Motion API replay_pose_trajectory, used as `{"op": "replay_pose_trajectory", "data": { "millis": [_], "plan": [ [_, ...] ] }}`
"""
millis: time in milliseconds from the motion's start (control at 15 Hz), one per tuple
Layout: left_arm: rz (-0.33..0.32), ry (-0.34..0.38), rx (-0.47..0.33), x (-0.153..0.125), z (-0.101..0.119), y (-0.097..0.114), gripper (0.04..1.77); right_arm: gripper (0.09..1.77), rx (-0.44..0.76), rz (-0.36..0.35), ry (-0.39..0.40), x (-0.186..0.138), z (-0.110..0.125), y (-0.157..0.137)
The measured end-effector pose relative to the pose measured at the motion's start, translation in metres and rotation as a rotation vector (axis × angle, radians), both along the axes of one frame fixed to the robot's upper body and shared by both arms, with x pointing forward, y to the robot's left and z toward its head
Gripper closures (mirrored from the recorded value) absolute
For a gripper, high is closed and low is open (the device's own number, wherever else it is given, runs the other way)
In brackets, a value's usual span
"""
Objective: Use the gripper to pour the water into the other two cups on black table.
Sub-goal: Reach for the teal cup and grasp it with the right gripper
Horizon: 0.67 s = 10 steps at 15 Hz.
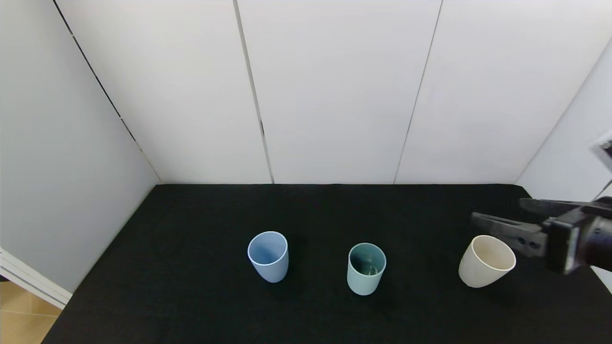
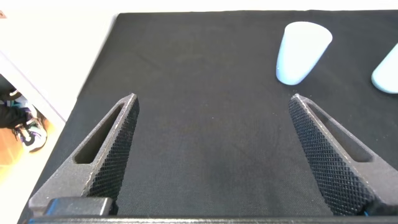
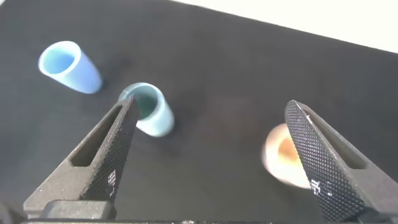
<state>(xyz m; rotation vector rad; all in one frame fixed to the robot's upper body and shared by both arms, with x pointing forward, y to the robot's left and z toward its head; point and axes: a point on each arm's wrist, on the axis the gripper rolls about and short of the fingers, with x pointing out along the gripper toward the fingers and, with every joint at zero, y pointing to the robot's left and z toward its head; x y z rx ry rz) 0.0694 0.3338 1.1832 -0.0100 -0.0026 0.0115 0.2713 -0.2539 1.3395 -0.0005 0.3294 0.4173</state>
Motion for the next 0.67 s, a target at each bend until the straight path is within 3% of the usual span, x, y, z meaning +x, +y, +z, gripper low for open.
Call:
{"op": "replay_pose_trajectory", "data": {
  "millis": [267,467,667],
  "plan": [
    [0.000,0.000,0.000,0.000,0.000,0.000,0.09,0.15,0.011,0.072,0.031,0.035,-0.027,0.046],
    [0.000,0.000,0.000,0.000,0.000,0.000,0.09,0.15,-0.006,0.097,0.087,0.048,-0.050,0.064],
    [0.000,0.001,0.000,0.000,0.000,0.000,0.09,0.15,0.064,0.128,0.036,0.056,-0.062,0.083]
  ]
}}
